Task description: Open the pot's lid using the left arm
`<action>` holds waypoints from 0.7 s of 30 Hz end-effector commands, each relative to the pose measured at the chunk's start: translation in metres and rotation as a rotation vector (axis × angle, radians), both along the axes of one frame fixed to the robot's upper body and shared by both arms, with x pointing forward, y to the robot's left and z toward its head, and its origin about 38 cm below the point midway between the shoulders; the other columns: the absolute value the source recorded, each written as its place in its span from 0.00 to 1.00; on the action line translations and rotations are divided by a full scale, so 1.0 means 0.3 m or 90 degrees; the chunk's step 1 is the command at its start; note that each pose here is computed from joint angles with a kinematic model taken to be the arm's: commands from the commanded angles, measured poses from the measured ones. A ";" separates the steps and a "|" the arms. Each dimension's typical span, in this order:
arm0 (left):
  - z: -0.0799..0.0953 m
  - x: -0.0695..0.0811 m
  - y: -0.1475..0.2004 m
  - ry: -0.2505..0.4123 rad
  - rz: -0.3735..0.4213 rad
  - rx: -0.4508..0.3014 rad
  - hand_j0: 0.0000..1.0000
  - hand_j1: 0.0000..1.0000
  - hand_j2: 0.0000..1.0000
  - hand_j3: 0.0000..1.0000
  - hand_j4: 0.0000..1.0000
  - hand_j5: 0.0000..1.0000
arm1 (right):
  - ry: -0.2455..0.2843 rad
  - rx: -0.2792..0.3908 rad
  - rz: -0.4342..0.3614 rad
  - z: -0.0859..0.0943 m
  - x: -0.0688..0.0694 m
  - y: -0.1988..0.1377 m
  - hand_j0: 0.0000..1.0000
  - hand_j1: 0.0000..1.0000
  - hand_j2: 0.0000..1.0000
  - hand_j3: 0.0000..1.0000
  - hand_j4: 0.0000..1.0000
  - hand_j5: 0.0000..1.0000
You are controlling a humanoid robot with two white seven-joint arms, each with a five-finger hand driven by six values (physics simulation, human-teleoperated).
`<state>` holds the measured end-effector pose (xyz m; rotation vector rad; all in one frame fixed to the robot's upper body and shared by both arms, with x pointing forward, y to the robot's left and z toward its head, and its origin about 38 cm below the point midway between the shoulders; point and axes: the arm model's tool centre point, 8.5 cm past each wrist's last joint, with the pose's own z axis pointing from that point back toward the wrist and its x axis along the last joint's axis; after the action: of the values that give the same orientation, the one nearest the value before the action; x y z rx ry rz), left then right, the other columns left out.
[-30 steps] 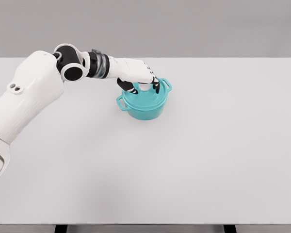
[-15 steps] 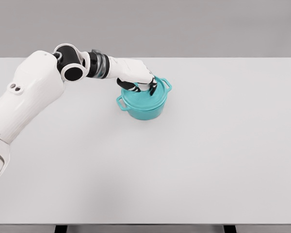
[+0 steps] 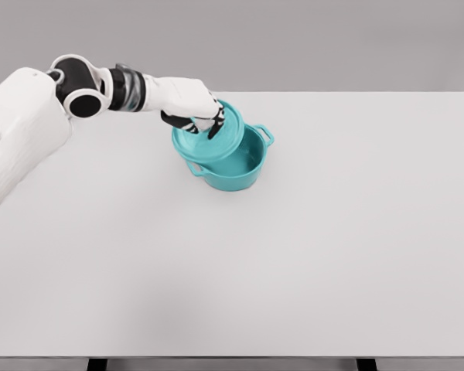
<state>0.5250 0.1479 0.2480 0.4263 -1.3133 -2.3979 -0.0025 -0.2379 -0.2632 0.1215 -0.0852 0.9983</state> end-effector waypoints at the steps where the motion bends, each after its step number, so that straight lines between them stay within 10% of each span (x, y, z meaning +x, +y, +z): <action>1: 0.026 0.006 0.120 -0.012 0.034 0.013 0.36 0.36 0.36 0.36 0.36 0.36 | 0.000 0.000 0.001 0.000 0.000 0.000 1.00 1.00 1.00 1.00 1.00 1.00; 10: -0.041 -0.012 0.393 0.012 0.122 0.069 0.40 0.40 0.40 0.40 0.40 0.40 | 0.000 0.000 0.000 0.000 0.000 0.000 1.00 1.00 1.00 1.00 1.00 1.00; 16: -0.088 -0.012 0.436 0.034 0.145 0.075 0.96 0.96 0.96 0.96 0.96 0.96 | 0.000 0.000 0.000 0.000 0.000 0.000 1.00 1.00 1.00 1.00 1.00 1.00; 21: -0.104 -0.003 0.442 0.046 0.156 0.068 1.00 1.00 1.00 1.00 1.00 1.00 | 0.000 0.000 0.000 0.000 0.000 0.000 1.00 1.00 1.00 1.00 1.00 1.00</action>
<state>0.5226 0.2773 0.2189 0.4993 -1.0463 -2.2779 -0.0025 -0.2379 -0.2632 0.1215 -0.0852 0.9985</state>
